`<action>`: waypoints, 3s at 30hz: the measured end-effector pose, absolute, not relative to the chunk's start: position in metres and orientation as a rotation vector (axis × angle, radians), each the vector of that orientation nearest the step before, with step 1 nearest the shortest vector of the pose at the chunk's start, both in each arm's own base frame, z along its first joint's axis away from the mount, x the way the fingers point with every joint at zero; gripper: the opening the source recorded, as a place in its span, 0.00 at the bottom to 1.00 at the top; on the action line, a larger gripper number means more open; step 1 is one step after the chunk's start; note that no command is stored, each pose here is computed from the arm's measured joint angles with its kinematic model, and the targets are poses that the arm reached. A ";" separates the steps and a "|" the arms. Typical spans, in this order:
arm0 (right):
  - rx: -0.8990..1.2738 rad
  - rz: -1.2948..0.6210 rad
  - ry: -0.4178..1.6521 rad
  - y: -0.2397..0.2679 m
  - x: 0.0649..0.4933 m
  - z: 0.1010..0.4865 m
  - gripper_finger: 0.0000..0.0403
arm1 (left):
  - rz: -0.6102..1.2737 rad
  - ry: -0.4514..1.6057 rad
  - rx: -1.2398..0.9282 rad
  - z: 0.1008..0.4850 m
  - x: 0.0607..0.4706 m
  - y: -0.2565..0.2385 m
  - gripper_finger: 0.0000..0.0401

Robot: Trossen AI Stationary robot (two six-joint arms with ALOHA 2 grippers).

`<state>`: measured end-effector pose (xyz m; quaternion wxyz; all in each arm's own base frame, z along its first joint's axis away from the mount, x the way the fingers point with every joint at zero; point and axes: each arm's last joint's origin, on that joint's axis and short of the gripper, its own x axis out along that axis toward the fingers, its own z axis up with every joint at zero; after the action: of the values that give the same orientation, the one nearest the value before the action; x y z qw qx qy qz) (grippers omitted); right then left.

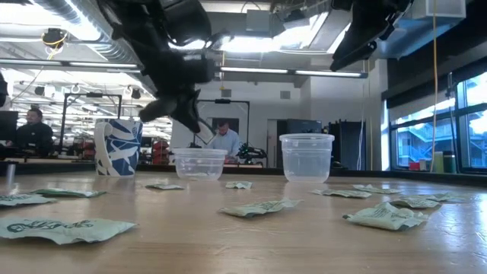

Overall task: Pick and place items into bin
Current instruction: Put the green truvia packet into the left transparent bin, then put the white stevia packet into the right transparent bin

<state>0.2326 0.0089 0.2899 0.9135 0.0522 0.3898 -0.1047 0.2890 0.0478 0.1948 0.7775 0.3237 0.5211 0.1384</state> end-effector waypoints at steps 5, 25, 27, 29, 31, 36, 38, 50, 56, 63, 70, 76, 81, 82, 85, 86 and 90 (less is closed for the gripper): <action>0.107 -0.215 0.803 0.009 0.233 0.290 0.51 | 0.257 1.207 0.823 0.176 0.296 0.041 0.04; 0.129 -0.218 0.810 0.009 0.232 0.289 0.51 | 0.387 1.179 0.815 0.173 0.302 0.042 0.22; 0.174 -0.194 0.842 0.010 0.230 0.287 0.51 | 0.380 1.119 0.728 0.184 0.299 0.044 0.23; 0.196 -0.146 0.883 0.012 0.228 0.285 0.51 | 0.369 1.046 0.614 0.198 0.294 0.051 0.22; 0.188 -0.125 0.897 0.012 0.227 0.278 0.51 | 0.330 0.962 0.498 0.213 0.287 0.058 0.22; 0.155 -0.108 0.903 0.012 0.227 0.251 0.51 | 0.150 0.705 0.275 0.247 0.273 0.076 0.22; 0.156 -0.108 0.902 0.012 0.226 0.239 0.51 | 0.118 0.583 0.204 0.260 0.271 0.083 0.22; 0.161 -0.103 0.857 0.012 0.216 0.184 0.51 | -0.070 0.260 0.063 0.292 0.263 0.105 0.20; 0.195 -0.159 0.854 0.010 0.207 0.159 0.51 | 0.013 0.200 -0.003 0.274 0.252 0.122 0.17; 0.168 -0.165 0.881 0.010 0.204 0.143 0.45 | 0.062 0.069 -0.044 0.245 0.230 0.128 0.15; 0.128 -0.154 0.913 0.010 0.213 0.124 0.36 | 0.061 0.033 -0.017 0.244 0.223 0.124 0.15; 0.135 -0.168 0.939 0.010 0.221 0.109 0.31 | 0.058 0.027 -0.014 0.247 0.222 0.122 0.15; 0.160 -0.187 0.946 0.010 0.221 0.106 0.23 | 0.058 0.026 -0.013 0.247 0.222 0.122 0.15; 0.161 -0.188 0.946 0.010 0.221 0.106 0.21 | 0.058 0.026 -0.012 0.247 0.222 0.122 0.15; 0.162 -0.188 0.948 0.010 0.221 0.106 0.15 | 0.058 0.026 -0.011 0.247 0.222 0.122 0.15; 0.162 -0.188 0.948 0.010 0.221 0.106 0.14 | 0.058 0.026 -0.012 0.247 0.222 0.122 0.15; 0.175 -0.189 0.937 0.010 0.221 0.109 0.04 | 0.058 0.026 -0.010 0.247 0.222 0.122 0.15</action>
<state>0.2207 0.0100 0.1087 0.8842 0.0841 0.4504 -0.0910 0.2215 0.1217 0.2467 0.9995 -0.0052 0.0132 0.0288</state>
